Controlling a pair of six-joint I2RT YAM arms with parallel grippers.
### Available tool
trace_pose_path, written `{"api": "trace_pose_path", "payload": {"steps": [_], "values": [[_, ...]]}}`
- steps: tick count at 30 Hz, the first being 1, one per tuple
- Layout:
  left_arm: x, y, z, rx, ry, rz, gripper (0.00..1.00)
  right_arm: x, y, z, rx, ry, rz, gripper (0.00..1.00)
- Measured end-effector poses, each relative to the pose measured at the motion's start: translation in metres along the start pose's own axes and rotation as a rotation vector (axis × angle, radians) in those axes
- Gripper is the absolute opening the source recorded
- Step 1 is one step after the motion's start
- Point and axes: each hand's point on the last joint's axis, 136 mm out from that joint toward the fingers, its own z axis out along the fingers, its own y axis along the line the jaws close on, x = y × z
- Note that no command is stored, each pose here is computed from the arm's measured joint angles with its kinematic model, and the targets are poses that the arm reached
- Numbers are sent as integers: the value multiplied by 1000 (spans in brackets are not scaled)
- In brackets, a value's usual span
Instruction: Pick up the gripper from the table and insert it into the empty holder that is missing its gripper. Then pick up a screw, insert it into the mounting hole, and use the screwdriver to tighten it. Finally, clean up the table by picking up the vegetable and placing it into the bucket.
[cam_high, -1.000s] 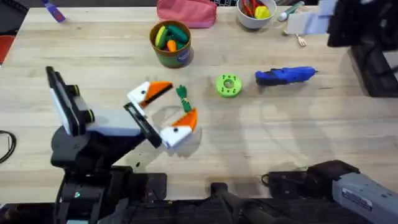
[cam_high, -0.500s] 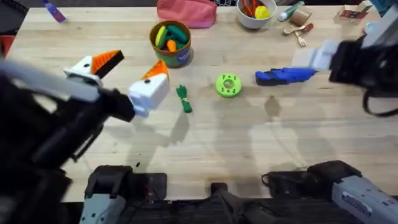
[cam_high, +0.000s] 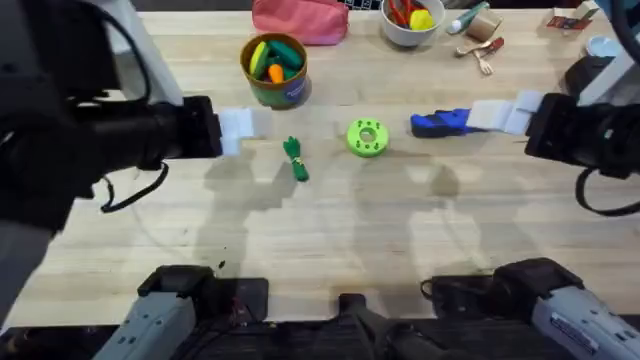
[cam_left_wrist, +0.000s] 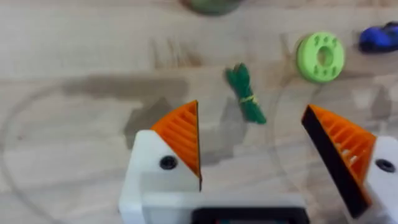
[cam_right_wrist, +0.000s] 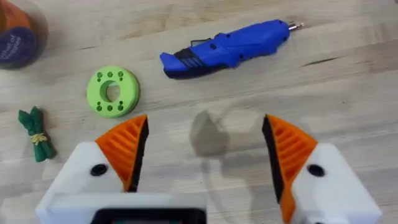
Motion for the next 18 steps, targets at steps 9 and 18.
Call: {"api": "trace_pose_path", "payload": {"steps": [9,18], "values": [[41,-13,70,-175,368,-13,988,0,0,0,-1,-2,0,992],[48,-41,131,-275,489,-114,988,0,0,0,-1,-2,0,991]]}}
